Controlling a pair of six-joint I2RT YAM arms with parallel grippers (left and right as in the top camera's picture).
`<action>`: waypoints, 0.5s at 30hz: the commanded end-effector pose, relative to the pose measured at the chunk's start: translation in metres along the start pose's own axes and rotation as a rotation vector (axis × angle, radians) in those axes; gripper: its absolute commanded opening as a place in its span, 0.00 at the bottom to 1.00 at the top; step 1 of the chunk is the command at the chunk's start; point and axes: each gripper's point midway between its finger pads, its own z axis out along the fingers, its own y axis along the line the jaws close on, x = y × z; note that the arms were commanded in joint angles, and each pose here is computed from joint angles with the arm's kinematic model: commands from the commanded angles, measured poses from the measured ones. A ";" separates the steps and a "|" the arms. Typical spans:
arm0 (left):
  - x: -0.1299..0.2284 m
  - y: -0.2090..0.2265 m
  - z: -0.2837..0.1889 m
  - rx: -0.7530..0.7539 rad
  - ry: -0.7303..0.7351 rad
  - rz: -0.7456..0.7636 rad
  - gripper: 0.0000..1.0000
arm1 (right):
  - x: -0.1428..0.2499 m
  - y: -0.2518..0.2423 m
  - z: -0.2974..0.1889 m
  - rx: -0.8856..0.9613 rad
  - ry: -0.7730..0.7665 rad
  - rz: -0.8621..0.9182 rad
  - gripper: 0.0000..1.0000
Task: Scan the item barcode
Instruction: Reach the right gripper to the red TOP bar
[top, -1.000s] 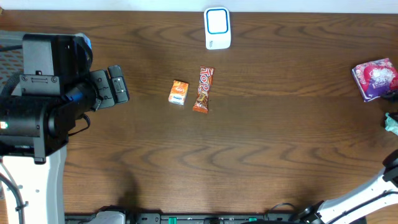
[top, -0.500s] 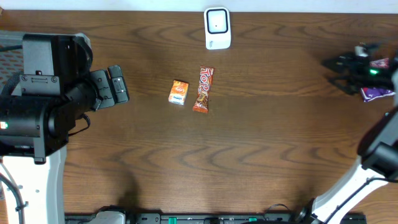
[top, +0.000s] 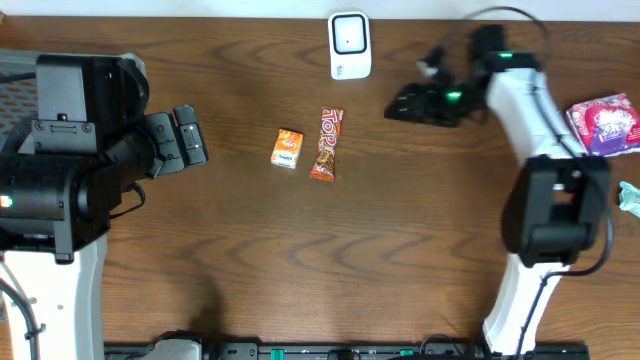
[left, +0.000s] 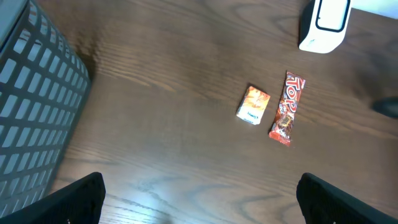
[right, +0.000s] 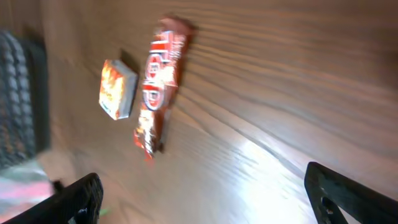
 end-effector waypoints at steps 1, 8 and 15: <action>-0.001 0.002 -0.001 -0.007 -0.005 0.006 0.98 | 0.001 0.012 0.029 0.172 0.008 0.078 0.99; -0.001 0.002 -0.001 -0.007 -0.005 0.006 0.98 | 0.005 0.046 0.074 0.338 -0.038 0.141 0.99; -0.001 0.002 -0.001 -0.007 -0.005 0.006 0.98 | 0.019 0.062 0.106 0.359 -0.025 0.187 0.99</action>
